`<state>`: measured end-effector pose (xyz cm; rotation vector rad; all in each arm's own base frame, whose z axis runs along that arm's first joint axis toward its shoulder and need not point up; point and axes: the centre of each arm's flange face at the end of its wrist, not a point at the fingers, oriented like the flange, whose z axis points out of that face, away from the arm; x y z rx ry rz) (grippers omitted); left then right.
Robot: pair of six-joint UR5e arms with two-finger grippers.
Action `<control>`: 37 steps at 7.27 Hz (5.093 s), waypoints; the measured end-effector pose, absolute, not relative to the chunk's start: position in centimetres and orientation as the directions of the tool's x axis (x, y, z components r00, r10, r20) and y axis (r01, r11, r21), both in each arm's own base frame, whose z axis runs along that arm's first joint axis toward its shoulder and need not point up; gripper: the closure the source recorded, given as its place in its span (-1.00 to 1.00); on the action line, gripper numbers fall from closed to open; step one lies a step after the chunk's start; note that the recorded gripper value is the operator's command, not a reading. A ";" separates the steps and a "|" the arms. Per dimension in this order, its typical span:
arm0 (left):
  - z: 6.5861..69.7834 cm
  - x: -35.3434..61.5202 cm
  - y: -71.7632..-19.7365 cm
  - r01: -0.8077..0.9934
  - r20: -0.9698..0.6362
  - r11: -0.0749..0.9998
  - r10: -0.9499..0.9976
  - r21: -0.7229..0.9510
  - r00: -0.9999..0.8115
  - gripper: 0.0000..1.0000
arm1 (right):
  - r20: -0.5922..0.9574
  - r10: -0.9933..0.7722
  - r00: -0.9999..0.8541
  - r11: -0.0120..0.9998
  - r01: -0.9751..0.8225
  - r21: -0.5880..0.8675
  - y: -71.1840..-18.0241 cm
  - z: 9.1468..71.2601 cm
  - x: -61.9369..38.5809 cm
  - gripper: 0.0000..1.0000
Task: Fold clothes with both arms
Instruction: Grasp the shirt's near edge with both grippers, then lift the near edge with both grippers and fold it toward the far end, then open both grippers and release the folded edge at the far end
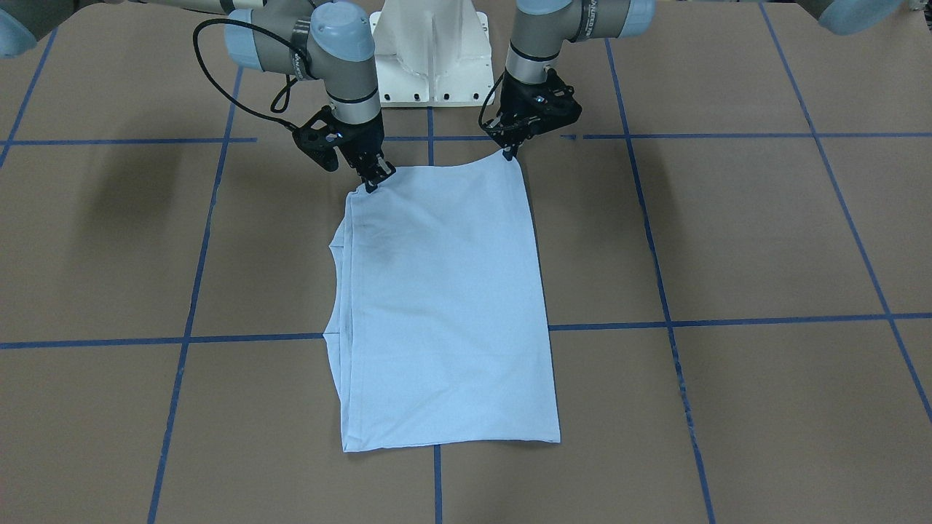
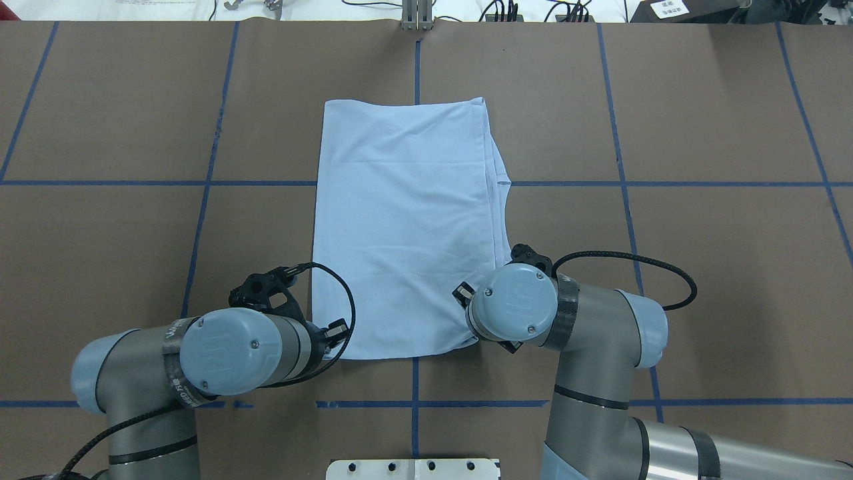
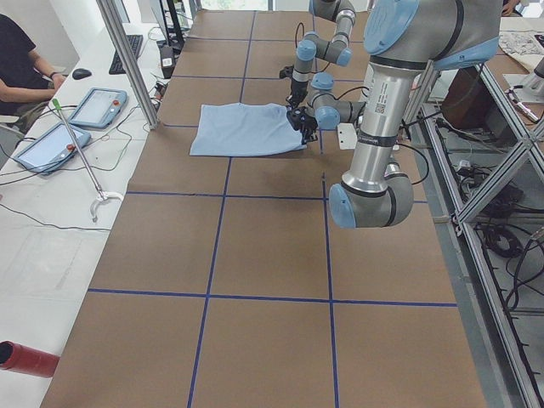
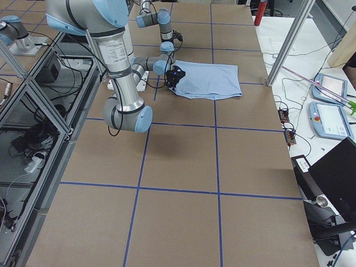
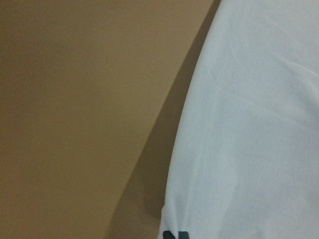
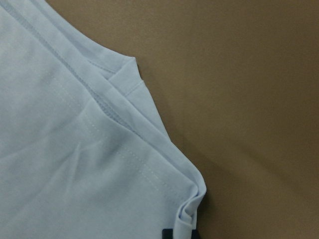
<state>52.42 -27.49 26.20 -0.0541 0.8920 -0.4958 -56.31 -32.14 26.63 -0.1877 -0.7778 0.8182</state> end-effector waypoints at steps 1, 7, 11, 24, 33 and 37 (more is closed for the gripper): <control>26.2 52.4 -27.5 0.390 -0.734 0.888 -0.432 -0.244 0.525 1.00 | 0.553 0.718 0.424 0.682 -0.587 -0.436 -32.4 26.3 -56.2 1.00; 25.3 51.1 -27.1 0.363 -0.755 0.906 -0.392 -0.217 0.526 1.00 | 0.599 0.663 0.449 0.742 -0.501 -0.446 -27.4 24.7 -54.7 1.00; 23.3 49.4 -23.6 0.313 -0.751 0.927 -0.357 -0.209 0.556 1.00 | 0.635 0.604 0.481 0.796 -0.406 -0.450 -21.4 23.7 -52.9 1.00; 18.7 50.7 -48.7 0.476 -0.817 0.879 -0.261 0.019 0.514 1.00 | 0.607 0.704 0.369 0.679 -0.598 -0.425 -47.5 23.7 -49.5 1.00; 26.1 47.6 -69.8 0.492 -0.813 0.836 -0.103 0.240 0.572 -1.00 | 0.655 0.613 0.442 0.760 -0.557 -0.335 -63.8 25.4 -49.2 -1.00; 31.5 41.3 -66.3 0.418 -0.814 0.871 -0.035 0.260 0.579 -1.00 | 0.729 0.394 0.560 0.892 -0.425 -0.156 -59.8 22.0 -53.5 -0.75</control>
